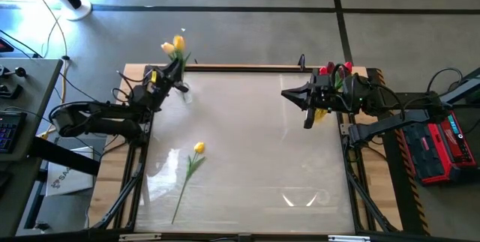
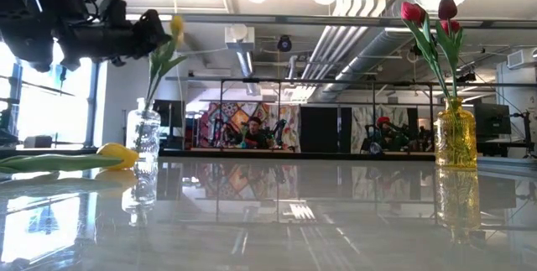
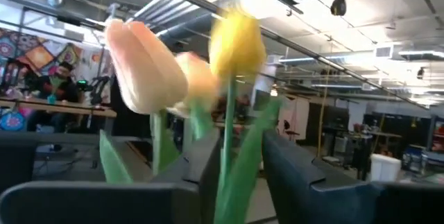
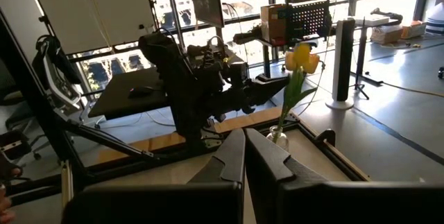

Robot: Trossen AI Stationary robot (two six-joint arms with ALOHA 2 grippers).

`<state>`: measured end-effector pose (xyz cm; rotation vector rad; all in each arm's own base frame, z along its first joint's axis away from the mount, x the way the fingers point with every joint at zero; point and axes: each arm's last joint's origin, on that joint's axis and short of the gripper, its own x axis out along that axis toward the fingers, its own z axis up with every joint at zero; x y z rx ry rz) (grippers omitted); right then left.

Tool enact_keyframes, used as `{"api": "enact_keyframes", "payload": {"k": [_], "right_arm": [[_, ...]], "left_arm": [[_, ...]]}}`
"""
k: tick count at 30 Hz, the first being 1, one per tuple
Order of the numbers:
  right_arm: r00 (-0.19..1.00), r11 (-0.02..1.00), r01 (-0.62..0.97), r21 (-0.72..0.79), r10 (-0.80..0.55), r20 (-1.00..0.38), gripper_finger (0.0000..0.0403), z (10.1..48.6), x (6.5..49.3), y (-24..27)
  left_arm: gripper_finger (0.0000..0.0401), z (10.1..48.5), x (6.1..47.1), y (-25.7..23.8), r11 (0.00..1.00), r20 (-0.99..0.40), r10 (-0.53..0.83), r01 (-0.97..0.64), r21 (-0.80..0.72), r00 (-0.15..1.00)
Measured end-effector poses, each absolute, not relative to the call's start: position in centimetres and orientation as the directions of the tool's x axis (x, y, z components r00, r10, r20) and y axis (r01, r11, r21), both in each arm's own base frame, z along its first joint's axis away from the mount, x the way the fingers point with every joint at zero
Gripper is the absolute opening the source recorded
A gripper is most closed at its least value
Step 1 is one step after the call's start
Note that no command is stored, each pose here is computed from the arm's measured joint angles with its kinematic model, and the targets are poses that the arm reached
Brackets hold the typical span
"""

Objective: Sort flowers into vase by color
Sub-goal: Put the right yellow tulip into the transparent vase, then put the yellow tulip into the transparent vase

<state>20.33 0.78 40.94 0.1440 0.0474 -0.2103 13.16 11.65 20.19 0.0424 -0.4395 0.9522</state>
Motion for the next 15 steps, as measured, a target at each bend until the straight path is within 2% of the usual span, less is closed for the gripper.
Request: {"api": "enact_keyframes", "payload": {"k": [5, 15], "right_arm": [[0.977, 0.968, 0.211, 0.137, -0.204, -0.062, 0.0, 40.9, 20.3, 0.8], [0.977, 0.968, 0.211, 0.137, -0.204, -0.062, 0.0, 40.9, 20.3, 0.8]], "left_arm": [[0.0119, 20.5, 13.8, 10.6, 0.663, 0.399, 0.717, -0.736, -0.136, 0.572], [0.0121, 20.7, 15.0, 8.4, 0.712, 0.368, 0.661, -0.701, -0.033, 0.654]]}}
